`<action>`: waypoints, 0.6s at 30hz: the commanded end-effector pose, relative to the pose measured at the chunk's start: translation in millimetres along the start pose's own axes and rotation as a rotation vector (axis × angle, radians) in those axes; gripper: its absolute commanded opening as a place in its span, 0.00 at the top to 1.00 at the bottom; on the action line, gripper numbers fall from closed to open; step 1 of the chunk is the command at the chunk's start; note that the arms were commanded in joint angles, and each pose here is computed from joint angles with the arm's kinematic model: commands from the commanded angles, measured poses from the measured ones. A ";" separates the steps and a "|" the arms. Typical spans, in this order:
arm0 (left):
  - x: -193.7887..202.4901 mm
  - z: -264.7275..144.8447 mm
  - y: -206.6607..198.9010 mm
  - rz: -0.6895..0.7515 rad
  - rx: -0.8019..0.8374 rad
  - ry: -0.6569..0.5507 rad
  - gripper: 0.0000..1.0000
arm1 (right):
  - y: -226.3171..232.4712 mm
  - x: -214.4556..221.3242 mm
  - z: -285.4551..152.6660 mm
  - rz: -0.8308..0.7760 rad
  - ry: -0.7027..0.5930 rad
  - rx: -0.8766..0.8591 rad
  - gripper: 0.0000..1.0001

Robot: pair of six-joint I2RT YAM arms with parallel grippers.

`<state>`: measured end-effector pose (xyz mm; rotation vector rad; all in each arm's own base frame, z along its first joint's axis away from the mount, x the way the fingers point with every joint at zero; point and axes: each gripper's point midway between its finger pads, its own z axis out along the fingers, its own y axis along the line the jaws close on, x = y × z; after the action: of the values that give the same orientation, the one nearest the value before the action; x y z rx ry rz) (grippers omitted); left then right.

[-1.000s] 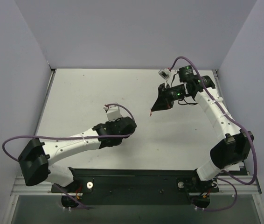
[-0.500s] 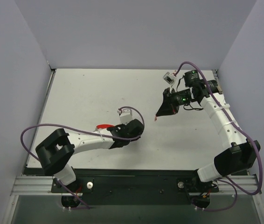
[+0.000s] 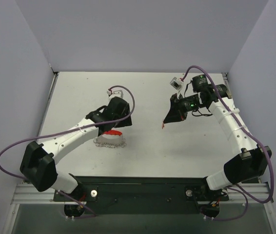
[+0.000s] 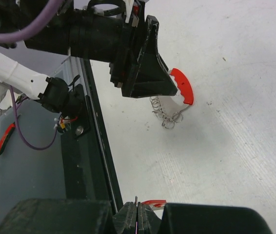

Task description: Put the keys on the keyring

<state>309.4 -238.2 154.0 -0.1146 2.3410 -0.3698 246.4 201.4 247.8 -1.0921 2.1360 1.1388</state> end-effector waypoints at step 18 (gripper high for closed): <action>92.1 -0.8 20.8 0.174 -0.003 0.476 0.42 | 11.8 11.1 4.1 0.004 0.015 -0.095 1.00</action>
<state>236.4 -210.2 89.5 0.2018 2.8135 -0.1898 238.4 200.8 241.3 -1.1237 2.1405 1.1739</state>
